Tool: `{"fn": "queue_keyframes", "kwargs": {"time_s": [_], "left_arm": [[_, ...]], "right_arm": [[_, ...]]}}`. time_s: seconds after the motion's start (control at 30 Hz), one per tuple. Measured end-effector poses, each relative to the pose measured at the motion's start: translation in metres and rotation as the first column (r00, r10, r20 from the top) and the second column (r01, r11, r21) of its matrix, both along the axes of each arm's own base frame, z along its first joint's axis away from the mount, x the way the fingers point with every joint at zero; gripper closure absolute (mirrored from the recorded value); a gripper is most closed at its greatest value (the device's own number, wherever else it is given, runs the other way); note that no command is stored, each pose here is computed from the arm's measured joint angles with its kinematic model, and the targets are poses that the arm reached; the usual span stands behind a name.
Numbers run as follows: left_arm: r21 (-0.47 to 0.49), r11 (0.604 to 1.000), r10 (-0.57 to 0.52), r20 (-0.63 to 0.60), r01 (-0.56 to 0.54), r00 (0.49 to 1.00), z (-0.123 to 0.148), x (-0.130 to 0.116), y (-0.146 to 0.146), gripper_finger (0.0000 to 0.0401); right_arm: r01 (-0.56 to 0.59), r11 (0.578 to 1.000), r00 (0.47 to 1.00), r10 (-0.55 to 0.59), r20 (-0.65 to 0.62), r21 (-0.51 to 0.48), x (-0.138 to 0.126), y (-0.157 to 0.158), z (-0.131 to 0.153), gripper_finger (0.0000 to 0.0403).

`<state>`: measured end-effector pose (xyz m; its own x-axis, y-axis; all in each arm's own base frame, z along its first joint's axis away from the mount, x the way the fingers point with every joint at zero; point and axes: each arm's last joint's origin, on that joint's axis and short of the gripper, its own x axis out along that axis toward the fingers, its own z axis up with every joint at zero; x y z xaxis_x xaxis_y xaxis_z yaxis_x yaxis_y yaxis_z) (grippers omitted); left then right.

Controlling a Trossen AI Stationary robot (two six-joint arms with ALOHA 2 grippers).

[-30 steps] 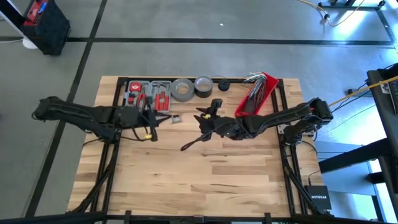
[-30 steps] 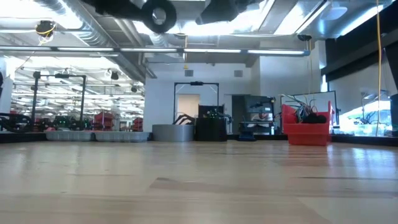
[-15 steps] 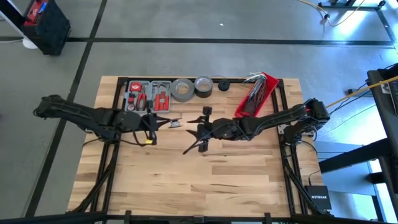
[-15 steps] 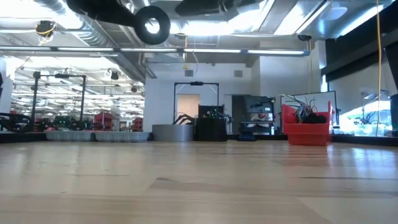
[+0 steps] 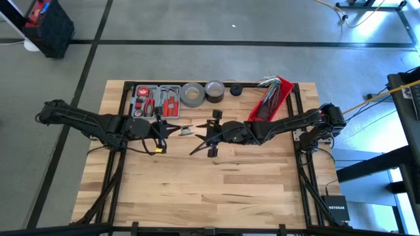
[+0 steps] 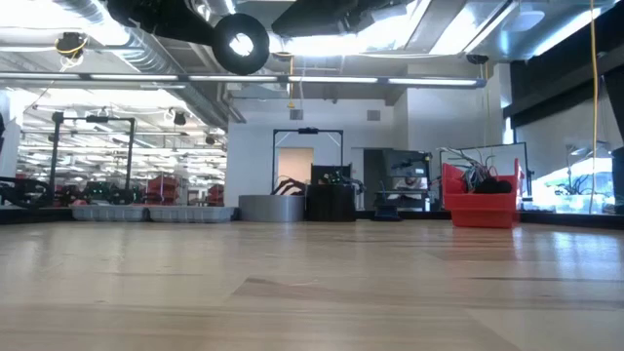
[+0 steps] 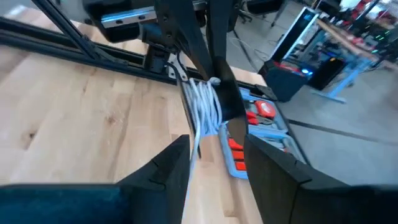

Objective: Coil cords
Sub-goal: Uncoil the white wire from the black spool

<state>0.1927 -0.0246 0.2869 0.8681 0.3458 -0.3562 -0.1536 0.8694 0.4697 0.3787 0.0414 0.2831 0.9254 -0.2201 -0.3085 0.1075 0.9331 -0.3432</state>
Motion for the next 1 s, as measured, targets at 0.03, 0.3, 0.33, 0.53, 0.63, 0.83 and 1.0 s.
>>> {"fn": "queue_keyframes", "kwargs": {"time_s": [0.03, 0.3, 0.33, 0.53, 0.63, 0.83, 1.0], "left_arm": [[-0.001, 1.0, 0.0, 0.0, 0.0, 1.0, 0.0, 0.0, 0.0, 0.04], [0.0, 1.0, 0.001, -0.001, -0.001, 1.0, 0.0, 0.0, 0.0, 0.04], [0.0, 1.0, 0.001, -0.001, -0.001, 1.0, 0.0, 0.0, 0.0, 0.04], [-0.003, 1.0, 0.002, 0.0, -0.002, 1.0, 0.0, 0.0, 0.0, 0.04], [-0.002, 1.0, 0.001, -0.001, -0.001, 1.0, 0.0, 0.0, 0.0, 0.04], [-0.005, 1.0, 0.004, 0.001, -0.004, 1.0, 0.0, 0.0, 0.0, 0.04], [-0.026, 1.0, 0.007, 0.022, -0.007, 1.0, 0.001, 0.002, 0.001, 0.04]], "right_arm": [[-0.012, 1.0, 1.0, 0.012, 0.0, 0.013, 0.001, 0.0, -0.001, 0.0253], [-0.027, 1.0, 0.999, 0.027, -0.018, 0.001, 0.001, 0.0, -0.003, 0.0314], [-0.027, 1.0, 0.999, 0.027, -0.024, 0.0, 0.001, 0.0, -0.004, 0.0322], [-0.017, 1.0, 0.999, 0.017, -0.033, -0.012, 0.004, -0.001, -0.009, 0.0356], [-0.019, 0.999, 0.999, 0.018, -0.039, -0.031, 0.004, -0.001, -0.009, 0.0371], [0.011, 0.992, 1.0, -0.014, -0.028, -0.124, 0.003, 0.002, -0.005, 0.0392], [-0.113, 0.983, 0.987, 0.128, 0.094, -0.145, 0.003, 0.022, 0.009, 0.0398]]}}
